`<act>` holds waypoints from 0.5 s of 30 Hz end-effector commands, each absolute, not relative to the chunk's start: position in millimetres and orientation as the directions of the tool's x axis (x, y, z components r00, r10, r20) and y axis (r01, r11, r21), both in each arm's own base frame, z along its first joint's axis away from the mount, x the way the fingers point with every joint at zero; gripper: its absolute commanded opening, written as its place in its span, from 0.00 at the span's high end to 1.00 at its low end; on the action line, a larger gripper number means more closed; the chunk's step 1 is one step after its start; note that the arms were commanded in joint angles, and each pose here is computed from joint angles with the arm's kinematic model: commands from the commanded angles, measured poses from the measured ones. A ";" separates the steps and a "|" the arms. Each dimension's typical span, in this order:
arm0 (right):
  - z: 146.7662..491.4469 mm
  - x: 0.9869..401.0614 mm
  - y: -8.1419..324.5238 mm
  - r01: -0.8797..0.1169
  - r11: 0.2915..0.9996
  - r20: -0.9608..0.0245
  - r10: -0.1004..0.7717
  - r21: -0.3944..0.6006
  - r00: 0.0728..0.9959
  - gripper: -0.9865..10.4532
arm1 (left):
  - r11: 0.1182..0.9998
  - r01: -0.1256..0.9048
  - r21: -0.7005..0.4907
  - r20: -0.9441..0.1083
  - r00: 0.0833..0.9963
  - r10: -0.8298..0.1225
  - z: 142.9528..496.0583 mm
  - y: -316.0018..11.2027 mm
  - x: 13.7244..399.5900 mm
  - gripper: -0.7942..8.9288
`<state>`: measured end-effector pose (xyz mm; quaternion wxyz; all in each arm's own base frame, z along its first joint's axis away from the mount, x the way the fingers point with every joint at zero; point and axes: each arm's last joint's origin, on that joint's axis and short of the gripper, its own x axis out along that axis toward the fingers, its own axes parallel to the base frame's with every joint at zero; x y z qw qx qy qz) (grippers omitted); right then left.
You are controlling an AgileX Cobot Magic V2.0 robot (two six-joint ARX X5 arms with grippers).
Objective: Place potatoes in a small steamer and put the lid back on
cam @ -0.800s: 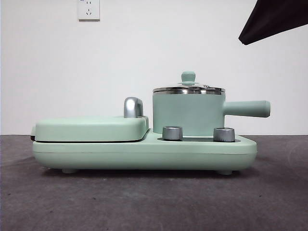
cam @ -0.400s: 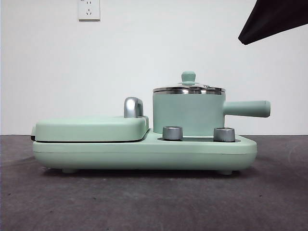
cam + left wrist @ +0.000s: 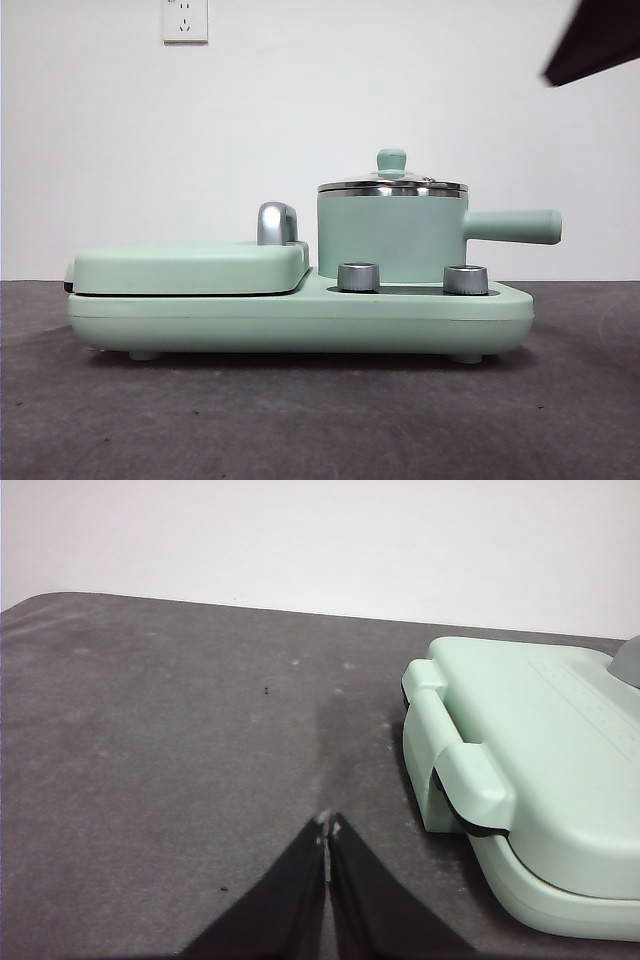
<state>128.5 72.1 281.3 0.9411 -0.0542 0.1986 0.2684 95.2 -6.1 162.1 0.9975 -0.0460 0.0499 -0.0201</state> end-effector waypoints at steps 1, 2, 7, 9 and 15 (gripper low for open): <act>261.7 120.4 55.2 -0.463 0.885 -0.315 0.427 -0.045 0.848 0.90 | 0.995 0.036 -0.092 -0.103 0.994 -0.045 156.7 -6.3 96.4 0.91; 252.3 117.1 48.2 -0.426 0.904 -0.282 0.396 -0.049 0.874 0.90 | 0.995 0.037 -0.092 -0.102 0.994 -0.047 156.8 -6.3 96.4 0.91; 208.9 104.3 23.7 -0.242 0.966 -0.183 0.222 -0.093 0.958 0.90 | 0.995 0.036 -0.092 -0.102 0.994 -0.046 156.8 -6.3 96.4 0.91; 195.0 99.6 18.4 -0.200 0.975 -0.163 0.183 -0.096 0.970 0.90 | 0.995 0.036 -0.092 -0.101 0.994 -0.046 156.9 -6.3 96.4 0.91; 169.1 93.8 12.3 -0.143 0.982 -0.117 0.128 -0.123 0.985 0.90 | 0.995 0.036 -0.092 -0.101 0.994 -0.046 156.9 -6.3 96.4 0.91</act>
